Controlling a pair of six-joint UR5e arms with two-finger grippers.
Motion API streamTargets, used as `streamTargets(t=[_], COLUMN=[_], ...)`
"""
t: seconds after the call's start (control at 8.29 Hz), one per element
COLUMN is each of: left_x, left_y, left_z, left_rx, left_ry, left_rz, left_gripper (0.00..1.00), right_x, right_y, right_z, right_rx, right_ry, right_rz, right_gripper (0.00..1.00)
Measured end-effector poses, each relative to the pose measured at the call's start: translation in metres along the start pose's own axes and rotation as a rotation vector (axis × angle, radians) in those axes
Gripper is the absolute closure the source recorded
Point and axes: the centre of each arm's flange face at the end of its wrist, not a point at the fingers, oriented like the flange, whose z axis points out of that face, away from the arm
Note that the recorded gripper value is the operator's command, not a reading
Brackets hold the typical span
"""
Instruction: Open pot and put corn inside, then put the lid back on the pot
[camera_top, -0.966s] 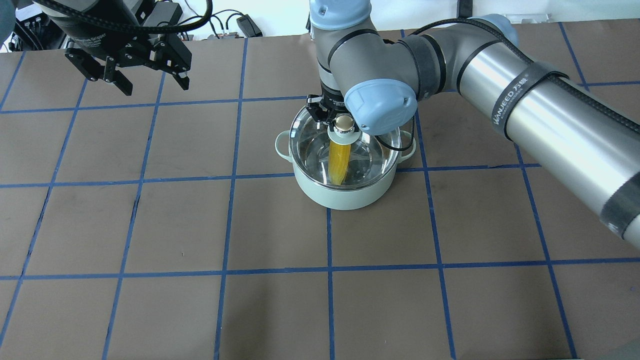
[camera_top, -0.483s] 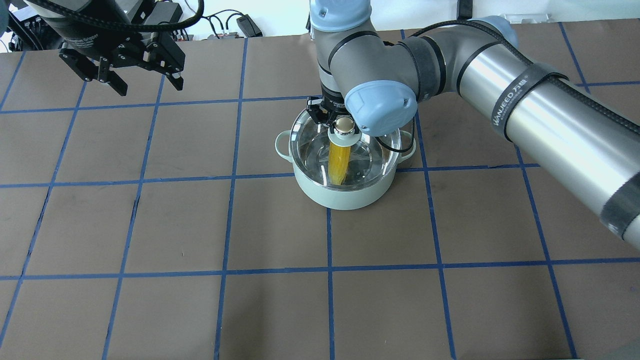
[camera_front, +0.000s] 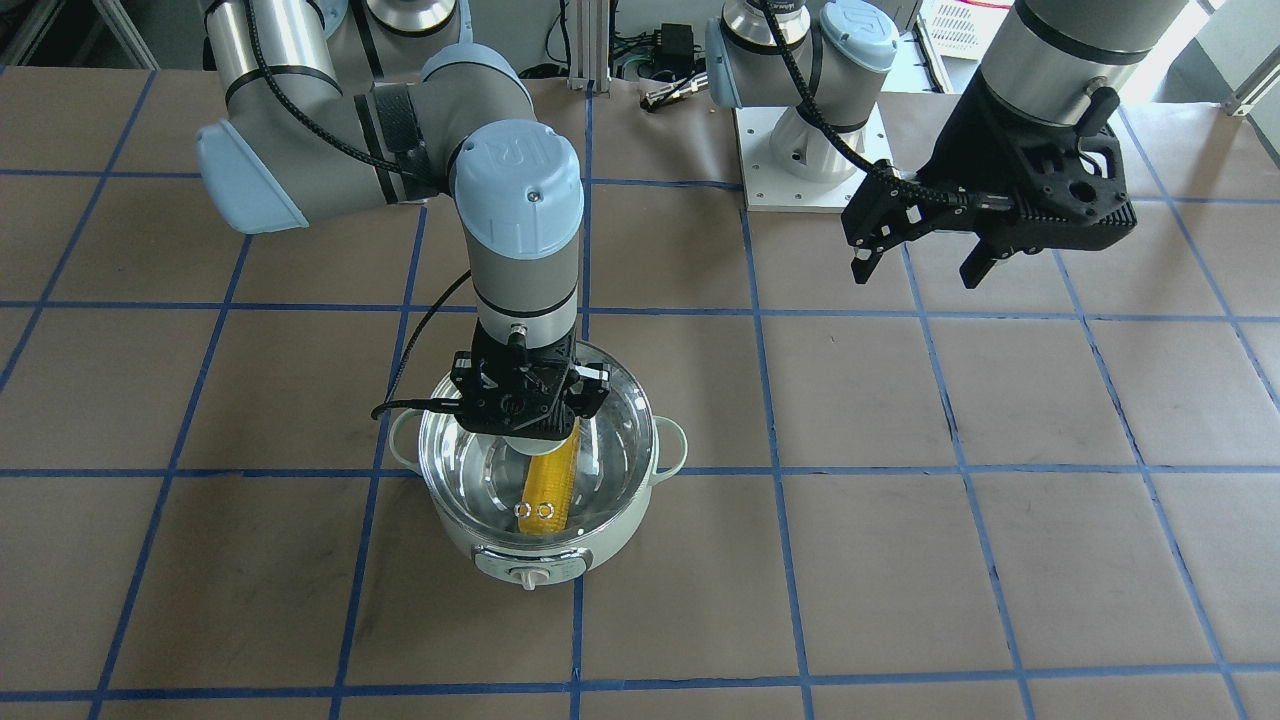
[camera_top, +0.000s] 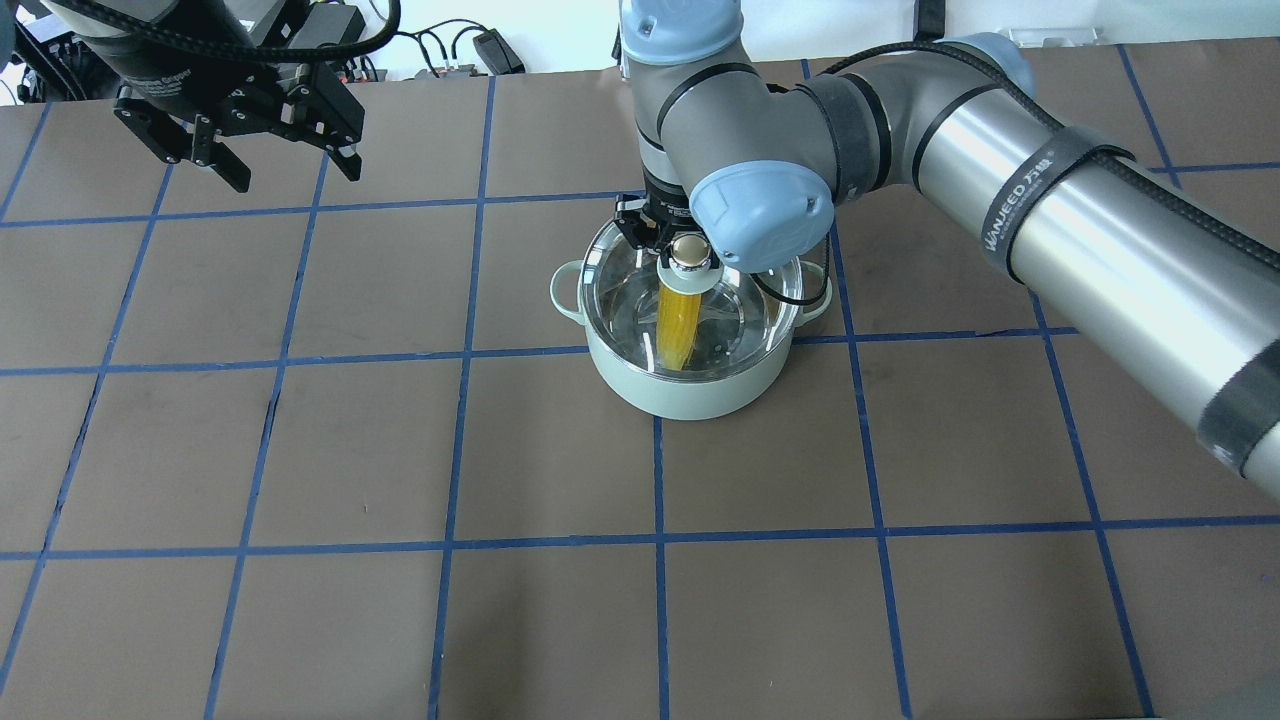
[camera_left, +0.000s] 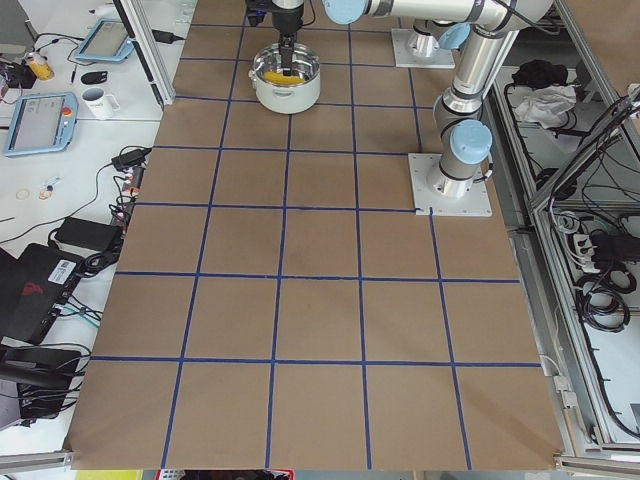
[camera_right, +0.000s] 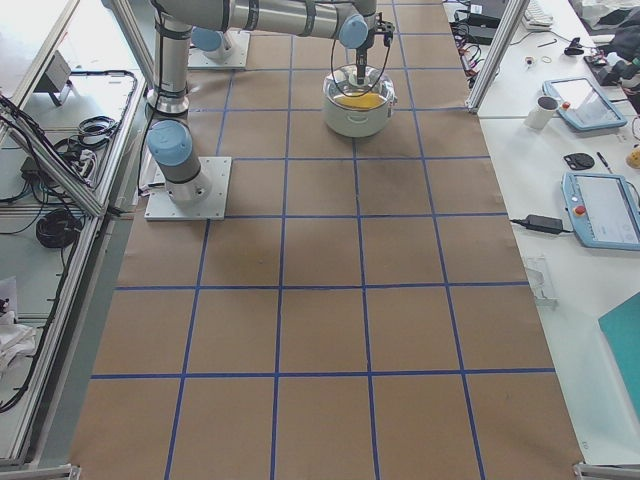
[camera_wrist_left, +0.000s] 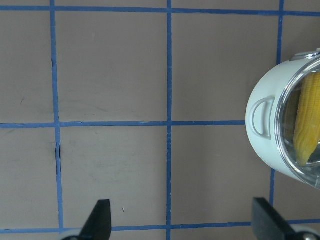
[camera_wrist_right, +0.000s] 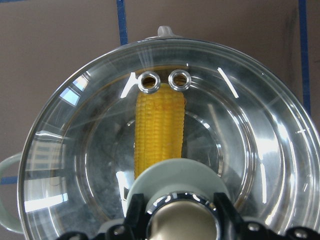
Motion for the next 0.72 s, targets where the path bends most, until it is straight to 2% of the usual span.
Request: streamTargets(t=[0.48,0.72], left_x=[-0.001,-0.001], left_y=[-0.003,-0.005], left_z=[0.002,0.002], left_rx=[0.004,0.01], left_ry=[-0.001,-0.001], left_rz=[0.0,0.001], left_gripper=[0.0,0.0], right_x=[0.003,0.018], right_y=[0.001,0.014], right_z=[-0.011,-0.06], right_rx=[0.02,0.057], right_ry=[-0.006,-0.019], right_rz=[-0.022,-0.044], right_gripper=[0.0,0.0])
